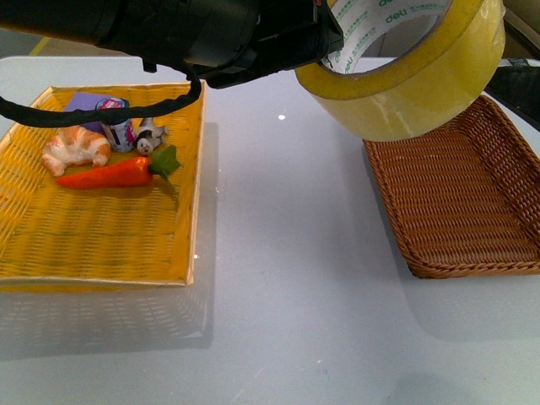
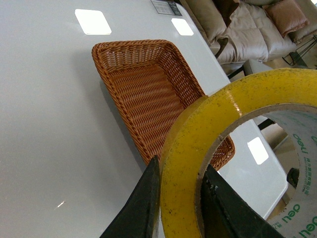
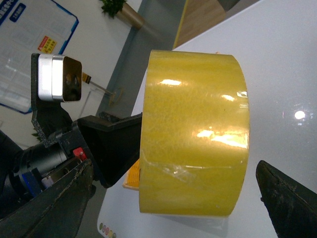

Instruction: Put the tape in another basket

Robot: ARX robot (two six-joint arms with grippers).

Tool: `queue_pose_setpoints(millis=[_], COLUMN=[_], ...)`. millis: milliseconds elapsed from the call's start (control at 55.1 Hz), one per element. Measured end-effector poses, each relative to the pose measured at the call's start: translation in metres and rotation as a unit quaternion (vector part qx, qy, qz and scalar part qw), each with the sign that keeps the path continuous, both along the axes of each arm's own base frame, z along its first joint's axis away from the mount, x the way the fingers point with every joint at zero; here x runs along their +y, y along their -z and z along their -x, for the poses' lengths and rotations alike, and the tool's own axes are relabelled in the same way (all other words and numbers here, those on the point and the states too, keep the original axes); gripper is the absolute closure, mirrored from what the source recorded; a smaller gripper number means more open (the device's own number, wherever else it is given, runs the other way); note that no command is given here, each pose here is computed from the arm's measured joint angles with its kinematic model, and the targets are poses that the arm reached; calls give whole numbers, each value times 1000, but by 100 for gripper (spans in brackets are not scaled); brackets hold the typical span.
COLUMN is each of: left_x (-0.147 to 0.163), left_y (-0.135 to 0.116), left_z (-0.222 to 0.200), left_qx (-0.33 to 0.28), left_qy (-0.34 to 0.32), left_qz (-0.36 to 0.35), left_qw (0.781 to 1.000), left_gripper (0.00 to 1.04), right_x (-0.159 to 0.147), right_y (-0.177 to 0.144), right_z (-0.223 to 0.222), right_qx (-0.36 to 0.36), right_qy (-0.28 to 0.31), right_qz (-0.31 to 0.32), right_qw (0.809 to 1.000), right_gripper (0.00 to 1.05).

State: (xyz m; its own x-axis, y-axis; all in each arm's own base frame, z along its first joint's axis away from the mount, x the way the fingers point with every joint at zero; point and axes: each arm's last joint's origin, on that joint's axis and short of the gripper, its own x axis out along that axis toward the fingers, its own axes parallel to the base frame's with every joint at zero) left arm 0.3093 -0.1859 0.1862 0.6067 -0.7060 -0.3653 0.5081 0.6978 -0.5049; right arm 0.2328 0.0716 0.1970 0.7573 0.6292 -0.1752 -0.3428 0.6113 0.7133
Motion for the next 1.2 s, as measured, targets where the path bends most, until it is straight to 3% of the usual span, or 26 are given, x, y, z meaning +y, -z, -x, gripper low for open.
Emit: queue_pose_setpoints(millis=[236,545,653,998,1198], left_x=[0,0,1,8,31], left_y=[0,0,-1,-23,-43], left_z=[1,3,4,14,30], left_qx=[1,0,-1,-27,-68], left_qy=[5,7,6,-9,-48], left_qz=[2,3,4,35,52], left_qw=[1000,1000,1000,999,995], left_gripper=[90,90,90,39,7], right_x=[3,7,8,8,-5], right_y=[-3,-1,-1,-3,0], right_z=[-10,-12,-11,-10,-11], right_qx=[-3,11,14,18,23], right_qy=[-1,8,8,5,29], right_qz=[-1,0,-5,-10,-11], right_qw=[1000,1000,1000,1000,999], right_gripper=[10,54,57,57,57])
